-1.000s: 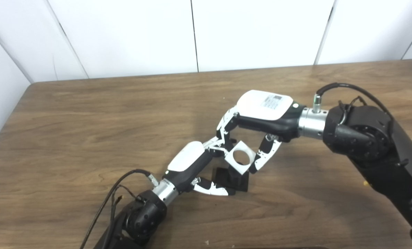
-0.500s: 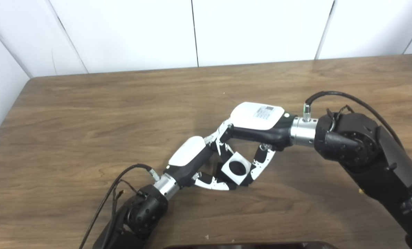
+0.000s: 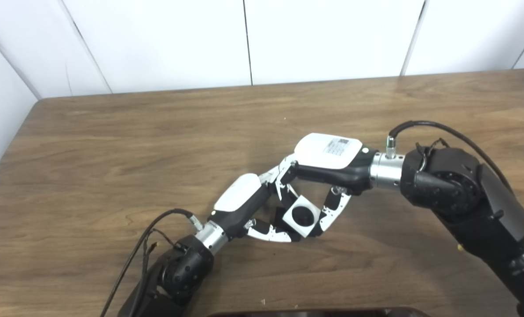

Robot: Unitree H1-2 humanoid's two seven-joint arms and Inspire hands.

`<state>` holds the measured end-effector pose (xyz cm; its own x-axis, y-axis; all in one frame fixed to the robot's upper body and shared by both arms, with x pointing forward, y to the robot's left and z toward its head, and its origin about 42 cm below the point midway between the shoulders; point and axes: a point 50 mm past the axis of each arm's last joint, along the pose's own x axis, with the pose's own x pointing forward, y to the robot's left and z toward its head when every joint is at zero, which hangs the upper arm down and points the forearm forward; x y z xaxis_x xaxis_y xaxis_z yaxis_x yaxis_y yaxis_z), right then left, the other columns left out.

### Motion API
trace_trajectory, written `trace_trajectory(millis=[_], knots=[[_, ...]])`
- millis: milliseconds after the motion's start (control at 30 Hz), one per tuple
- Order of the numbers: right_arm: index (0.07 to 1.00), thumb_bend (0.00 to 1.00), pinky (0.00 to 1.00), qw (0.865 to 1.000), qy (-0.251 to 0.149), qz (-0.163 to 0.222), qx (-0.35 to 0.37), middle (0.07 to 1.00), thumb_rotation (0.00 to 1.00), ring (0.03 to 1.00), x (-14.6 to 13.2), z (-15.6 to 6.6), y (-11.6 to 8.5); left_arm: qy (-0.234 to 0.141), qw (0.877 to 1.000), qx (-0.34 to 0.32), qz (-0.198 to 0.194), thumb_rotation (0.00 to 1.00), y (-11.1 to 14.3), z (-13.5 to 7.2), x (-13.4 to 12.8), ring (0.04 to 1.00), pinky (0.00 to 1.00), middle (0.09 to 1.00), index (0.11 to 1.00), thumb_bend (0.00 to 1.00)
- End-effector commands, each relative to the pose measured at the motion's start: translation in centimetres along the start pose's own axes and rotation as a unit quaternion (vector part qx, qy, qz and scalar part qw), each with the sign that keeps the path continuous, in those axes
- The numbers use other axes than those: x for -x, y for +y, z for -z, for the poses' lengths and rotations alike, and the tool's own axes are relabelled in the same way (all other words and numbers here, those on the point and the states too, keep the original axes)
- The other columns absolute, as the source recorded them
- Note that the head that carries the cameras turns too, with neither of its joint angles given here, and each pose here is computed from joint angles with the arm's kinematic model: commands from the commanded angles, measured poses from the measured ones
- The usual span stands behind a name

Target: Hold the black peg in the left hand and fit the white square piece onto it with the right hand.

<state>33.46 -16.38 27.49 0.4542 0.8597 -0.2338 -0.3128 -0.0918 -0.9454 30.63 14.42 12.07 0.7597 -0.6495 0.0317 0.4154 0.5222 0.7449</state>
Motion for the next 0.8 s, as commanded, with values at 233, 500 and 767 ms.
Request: trace_trajectory(millis=[233, 500, 767], knots=[[0.479, 0.52, 0.76, 1.0, 0.028, 0.003, 0.009, 0.752, 0.14, 0.792, 0.1, 1.4, -1.0, 0.038, 0.997, -0.022, 0.058, 0.08, -2.0, 0.7, 1.1, 0.983, 0.92, 0.922, 0.494, 0.52], [0.48, 0.52, 0.73, 0.999, 0.038, 0.018, -0.013, 0.757, 0.14, 0.79, -0.3, 2.0, -0.6, 0.037, 0.997, -0.022, 0.059, 0.08, -2.1, 0.6, 1.1, 0.985, 0.92, 0.923, 0.494, 0.52], [0.48, 0.52, 0.7, 0.999, 0.043, 0.017, -0.009, 0.759, 0.14, 0.784, -0.9, 2.4, -0.2, 0.037, 0.997, -0.02, 0.058, 0.08, -2.1, 0.7, 1.1, 0.983, 0.92, 0.921, 0.494, 0.52]])
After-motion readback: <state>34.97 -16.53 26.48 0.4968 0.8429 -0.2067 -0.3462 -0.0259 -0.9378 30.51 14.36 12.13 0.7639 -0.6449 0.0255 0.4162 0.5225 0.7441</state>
